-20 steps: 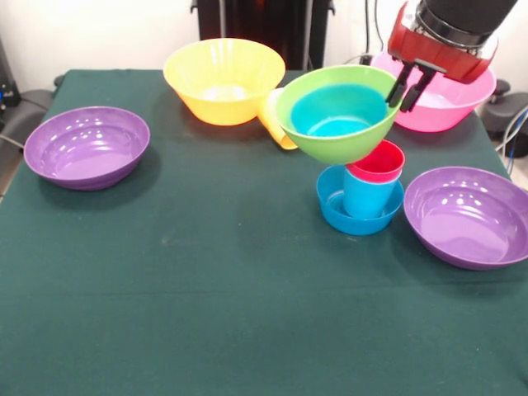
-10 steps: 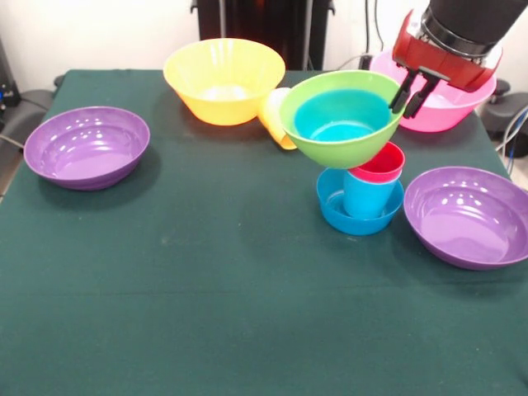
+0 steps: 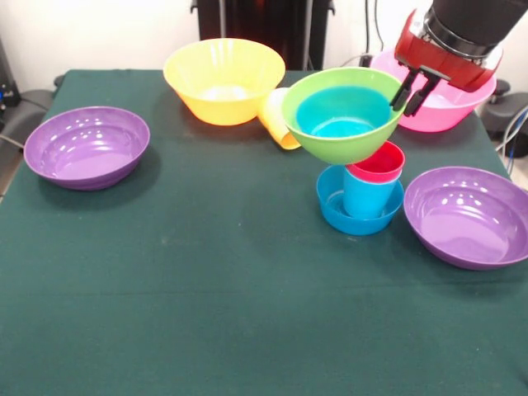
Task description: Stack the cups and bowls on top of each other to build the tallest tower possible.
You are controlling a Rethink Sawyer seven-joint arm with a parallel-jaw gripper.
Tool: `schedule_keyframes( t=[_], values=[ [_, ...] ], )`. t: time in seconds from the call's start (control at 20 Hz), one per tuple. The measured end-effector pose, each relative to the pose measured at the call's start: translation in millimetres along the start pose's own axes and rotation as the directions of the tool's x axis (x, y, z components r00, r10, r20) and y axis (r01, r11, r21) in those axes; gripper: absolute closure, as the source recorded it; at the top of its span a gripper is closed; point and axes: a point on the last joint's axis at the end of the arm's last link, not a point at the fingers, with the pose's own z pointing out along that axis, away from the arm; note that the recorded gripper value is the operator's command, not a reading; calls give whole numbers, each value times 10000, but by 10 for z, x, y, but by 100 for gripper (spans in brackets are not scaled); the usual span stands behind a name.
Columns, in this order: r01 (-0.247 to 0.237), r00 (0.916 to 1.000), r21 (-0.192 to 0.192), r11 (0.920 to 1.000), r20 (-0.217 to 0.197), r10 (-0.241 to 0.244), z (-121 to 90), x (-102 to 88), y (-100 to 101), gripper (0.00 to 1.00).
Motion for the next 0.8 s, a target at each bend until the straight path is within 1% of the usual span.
schedule_keyframes(
  t=[0.35, 0.8],
  values=[
    [-155, 9999, 127, 9998, -75, 156, 34, 18, -26, 100],
    [-275, 9996, 303, 9992, -6, 275, 42, 36, 4, 100]
  ],
)
